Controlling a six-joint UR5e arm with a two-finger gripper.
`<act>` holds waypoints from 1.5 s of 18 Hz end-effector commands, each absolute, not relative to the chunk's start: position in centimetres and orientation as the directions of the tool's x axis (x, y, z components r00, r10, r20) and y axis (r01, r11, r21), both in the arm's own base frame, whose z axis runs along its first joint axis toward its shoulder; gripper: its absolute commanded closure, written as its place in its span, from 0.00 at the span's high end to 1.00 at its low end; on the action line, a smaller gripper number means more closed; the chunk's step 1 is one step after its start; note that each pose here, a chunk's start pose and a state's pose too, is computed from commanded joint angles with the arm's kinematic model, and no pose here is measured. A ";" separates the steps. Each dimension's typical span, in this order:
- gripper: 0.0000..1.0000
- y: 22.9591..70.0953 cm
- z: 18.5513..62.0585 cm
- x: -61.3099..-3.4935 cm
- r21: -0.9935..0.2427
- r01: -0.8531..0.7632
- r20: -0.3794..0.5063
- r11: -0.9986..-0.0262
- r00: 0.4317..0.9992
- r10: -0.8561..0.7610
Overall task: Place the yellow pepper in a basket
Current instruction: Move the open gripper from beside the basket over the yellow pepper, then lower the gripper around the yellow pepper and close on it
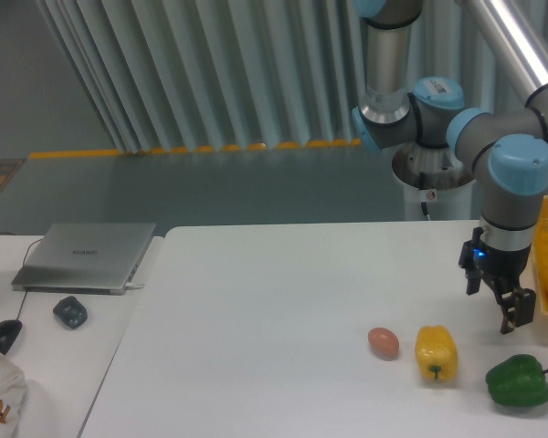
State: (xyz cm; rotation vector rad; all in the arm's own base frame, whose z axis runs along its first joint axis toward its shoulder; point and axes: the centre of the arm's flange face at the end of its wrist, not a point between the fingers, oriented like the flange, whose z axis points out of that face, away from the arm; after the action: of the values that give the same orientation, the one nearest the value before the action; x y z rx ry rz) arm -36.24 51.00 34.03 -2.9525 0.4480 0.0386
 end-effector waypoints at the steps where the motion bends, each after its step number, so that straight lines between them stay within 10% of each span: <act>1: 1.00 51.5 33.8 -36.0 -0.157 -0.256 -0.048 -0.954 0.967 -0.252; 17: 1.00 53.1 32.6 -33.1 -0.185 0.317 0.113 -0.930 0.947 0.300; 27: 1.00 56.4 30.8 -33.6 -0.150 0.316 0.068 -0.937 0.949 0.309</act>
State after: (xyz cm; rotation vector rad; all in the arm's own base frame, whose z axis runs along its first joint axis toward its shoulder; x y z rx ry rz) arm -33.61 56.44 30.79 -2.9434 -0.4748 -0.0651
